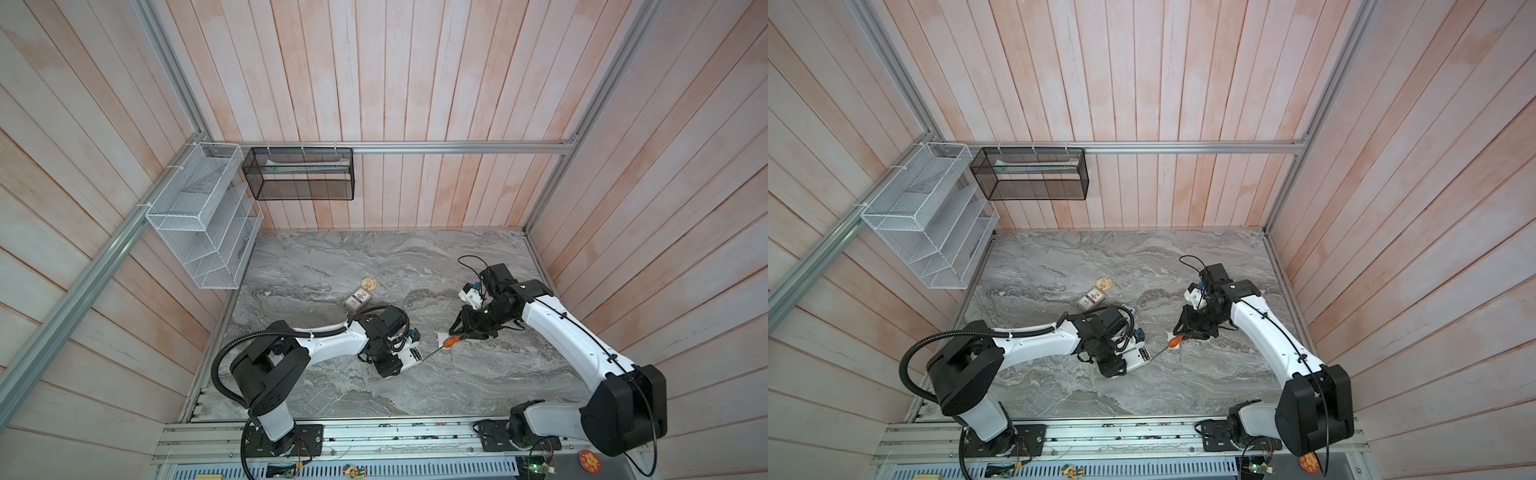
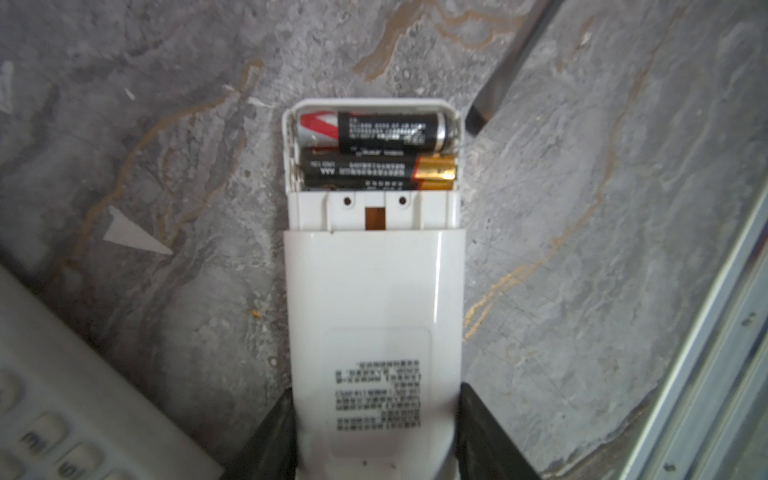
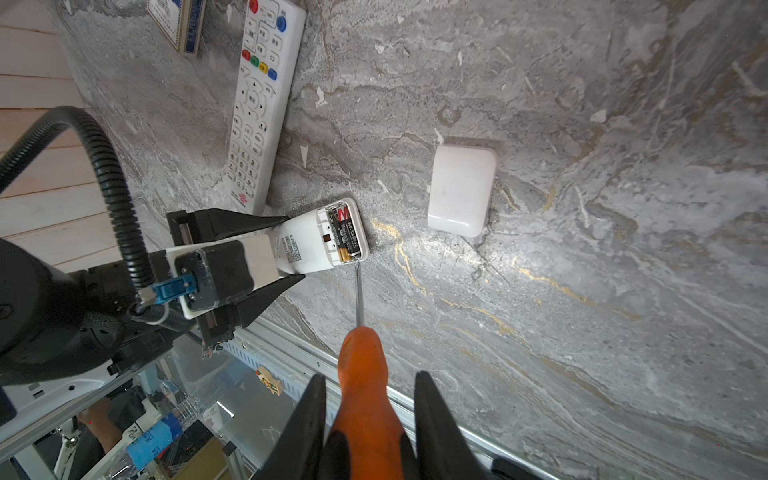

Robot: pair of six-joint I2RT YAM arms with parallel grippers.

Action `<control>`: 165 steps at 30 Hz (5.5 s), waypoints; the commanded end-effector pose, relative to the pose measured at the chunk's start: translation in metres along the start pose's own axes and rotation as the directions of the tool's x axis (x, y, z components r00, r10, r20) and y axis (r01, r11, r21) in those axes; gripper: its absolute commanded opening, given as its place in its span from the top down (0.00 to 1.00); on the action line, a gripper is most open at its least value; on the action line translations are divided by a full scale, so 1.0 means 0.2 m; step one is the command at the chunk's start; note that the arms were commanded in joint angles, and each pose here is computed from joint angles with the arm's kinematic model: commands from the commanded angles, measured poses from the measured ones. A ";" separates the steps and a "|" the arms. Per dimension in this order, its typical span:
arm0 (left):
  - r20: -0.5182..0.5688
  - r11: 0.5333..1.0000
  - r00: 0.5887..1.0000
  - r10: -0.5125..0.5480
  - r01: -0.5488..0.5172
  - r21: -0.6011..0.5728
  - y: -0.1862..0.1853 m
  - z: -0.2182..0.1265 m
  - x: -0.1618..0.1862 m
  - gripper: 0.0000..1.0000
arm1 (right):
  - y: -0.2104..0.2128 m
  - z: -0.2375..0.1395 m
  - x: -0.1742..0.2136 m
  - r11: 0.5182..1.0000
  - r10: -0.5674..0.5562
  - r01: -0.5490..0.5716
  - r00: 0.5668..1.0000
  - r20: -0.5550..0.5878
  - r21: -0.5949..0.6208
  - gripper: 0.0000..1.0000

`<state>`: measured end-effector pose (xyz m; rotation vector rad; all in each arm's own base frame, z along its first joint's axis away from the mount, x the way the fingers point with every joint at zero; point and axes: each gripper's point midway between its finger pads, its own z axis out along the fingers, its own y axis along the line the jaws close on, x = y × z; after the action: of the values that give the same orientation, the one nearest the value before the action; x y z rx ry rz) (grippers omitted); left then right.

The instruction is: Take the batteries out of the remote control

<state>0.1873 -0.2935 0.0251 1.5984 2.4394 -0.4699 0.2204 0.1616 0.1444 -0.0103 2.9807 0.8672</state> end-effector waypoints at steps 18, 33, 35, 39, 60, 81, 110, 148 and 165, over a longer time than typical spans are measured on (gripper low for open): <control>-0.031 1.000 1.000 -0.003 0.003 0.010 -0.02 0.04 0.06 0.77 | 0.03 0.00 -0.10 1.000 0.014 -0.013 0.998 0.056 -0.021 1.00; -0.052 1.000 0.998 0.019 -0.018 0.006 -0.04 0.06 0.10 0.77 | 0.03 -0.02 -0.17 1.000 0.005 -0.004 0.995 0.104 -0.008 1.00; -0.059 1.000 0.998 0.026 -0.026 0.003 -0.05 0.06 0.11 0.77 | 0.04 -0.01 -0.18 1.000 0.005 -0.004 0.994 0.106 -0.009 1.00; -0.059 1.000 0.998 0.028 -0.028 0.005 -0.06 0.06 0.11 0.77 | 0.05 0.00 -0.19 1.000 0.010 -0.007 0.995 0.104 -0.027 1.00; -0.052 0.982 0.980 0.190 -0.189 0.023 -0.09 0.03 0.19 0.78 | 0.11 -0.17 -0.26 0.987 -0.159 0.153 0.974 0.164 0.049 1.00; -0.002 0.915 0.915 0.403 -0.403 -0.009 0.01 -0.07 0.38 0.83 | 0.52 -0.16 0.03 0.334 -0.906 0.942 0.328 0.267 -0.025 1.00; 0.079 0.928 0.929 0.362 -0.351 -0.130 0.04 -0.12 0.37 0.84 | 0.52 0.00 0.00 0.500 -0.844 0.857 0.515 0.152 -0.126 1.00; 0.018 0.936 0.940 0.341 -0.338 -0.098 0.02 -0.02 0.42 0.84 | 0.45 0.06 0.15 0.630 -0.753 0.774 0.629 0.191 -0.066 1.00; 0.013 0.936 0.941 0.339 -0.336 -0.109 0.03 -0.02 0.42 0.84 | 0.41 0.14 0.17 0.475 -0.869 0.880 0.474 0.142 -0.031 1.00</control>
<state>0.1636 -0.2250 0.0182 1.8606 2.0350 -0.3486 0.1879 0.2406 0.1633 -1.2931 2.2677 0.7561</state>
